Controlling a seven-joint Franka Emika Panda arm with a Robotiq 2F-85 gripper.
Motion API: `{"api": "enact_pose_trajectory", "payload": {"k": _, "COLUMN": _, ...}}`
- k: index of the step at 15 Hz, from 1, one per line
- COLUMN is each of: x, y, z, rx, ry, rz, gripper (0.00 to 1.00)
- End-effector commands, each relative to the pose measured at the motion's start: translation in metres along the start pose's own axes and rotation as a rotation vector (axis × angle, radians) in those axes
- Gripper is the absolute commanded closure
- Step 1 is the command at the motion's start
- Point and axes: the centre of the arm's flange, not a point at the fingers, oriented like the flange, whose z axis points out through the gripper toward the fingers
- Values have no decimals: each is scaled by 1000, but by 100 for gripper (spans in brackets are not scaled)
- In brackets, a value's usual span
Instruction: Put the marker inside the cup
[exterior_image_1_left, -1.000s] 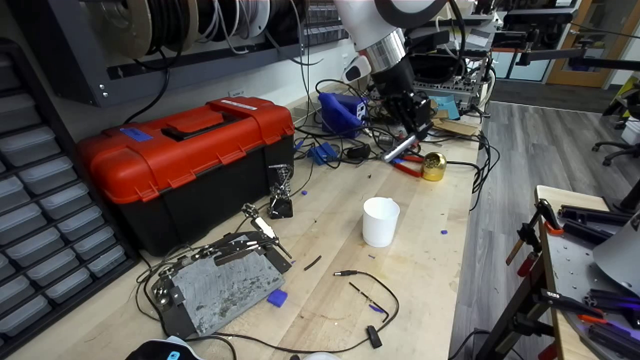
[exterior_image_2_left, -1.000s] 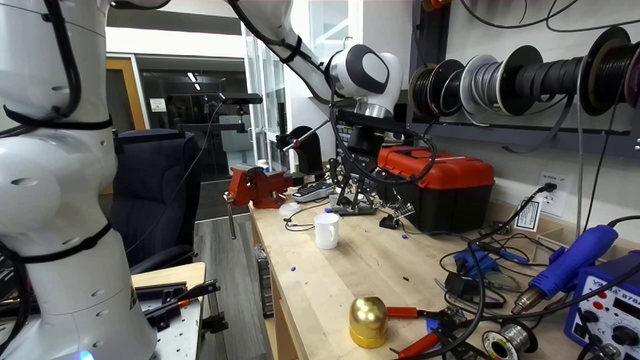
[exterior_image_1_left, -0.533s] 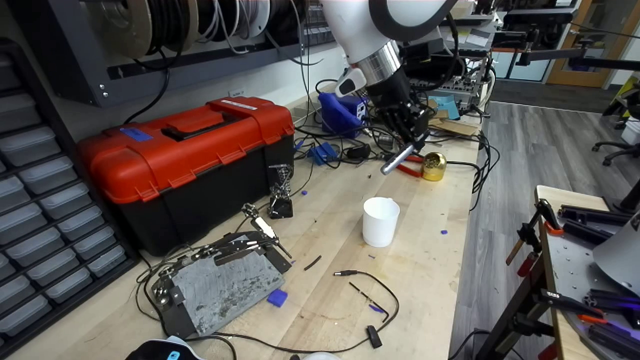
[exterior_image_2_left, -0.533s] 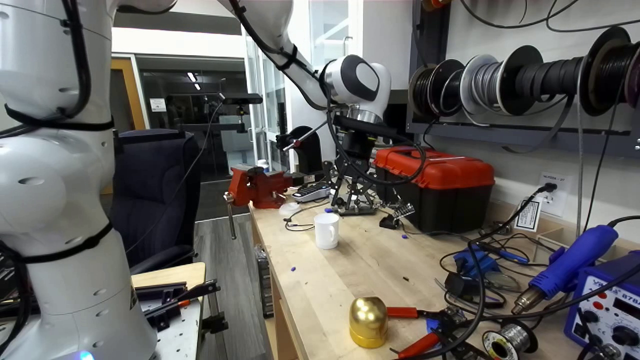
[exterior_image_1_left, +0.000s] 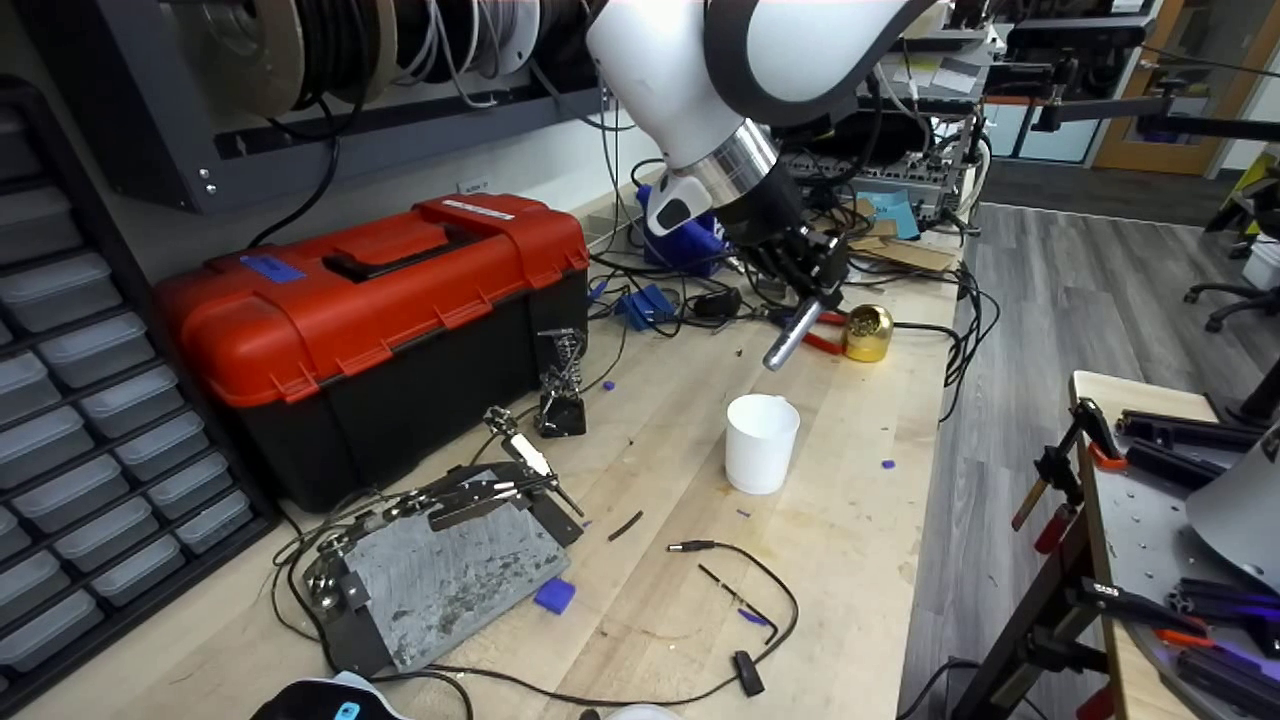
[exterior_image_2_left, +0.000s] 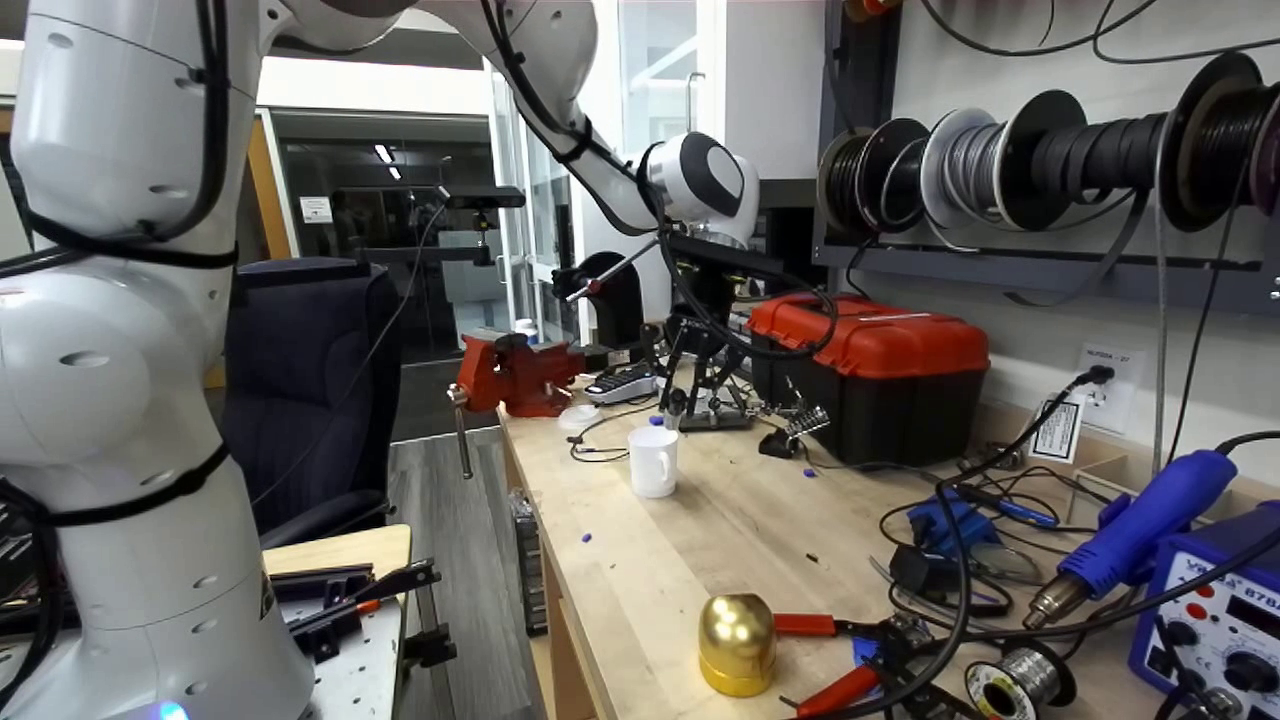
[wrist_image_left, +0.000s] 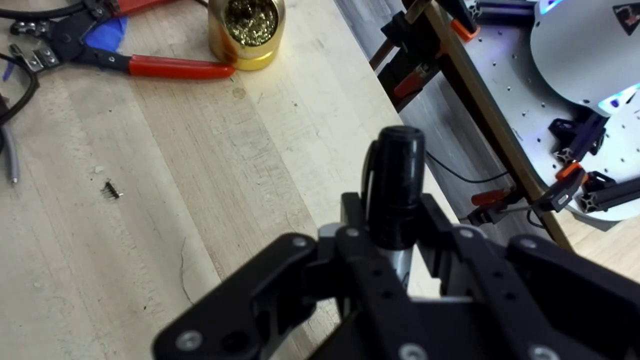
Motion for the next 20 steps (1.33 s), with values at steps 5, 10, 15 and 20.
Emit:
{"api": "enact_pose_trajectory", "payload": {"k": 5, "x": 33, "y": -7, "z": -27, "rx": -49, "ry": -117, "rz": -51, "gripper": 93}}
{"api": "enact_pose_trajectory", "payload": {"k": 10, "x": 53, "y": -16, "z": -19, "rx": -50, "ry": -194, "rz": -91, "gripper": 93}}
{"api": "enact_pose_trajectory", "payload": {"k": 15, "x": 70, "y": -21, "z": -11, "rx": -56, "ry": -258, "rz": -129, "gripper": 93}}
{"api": "enact_pose_trajectory", "payload": {"k": 20, "x": 88, "y": -20, "z": -7, "rx": -56, "ry": -260, "rz": -171, "gripper": 93}}
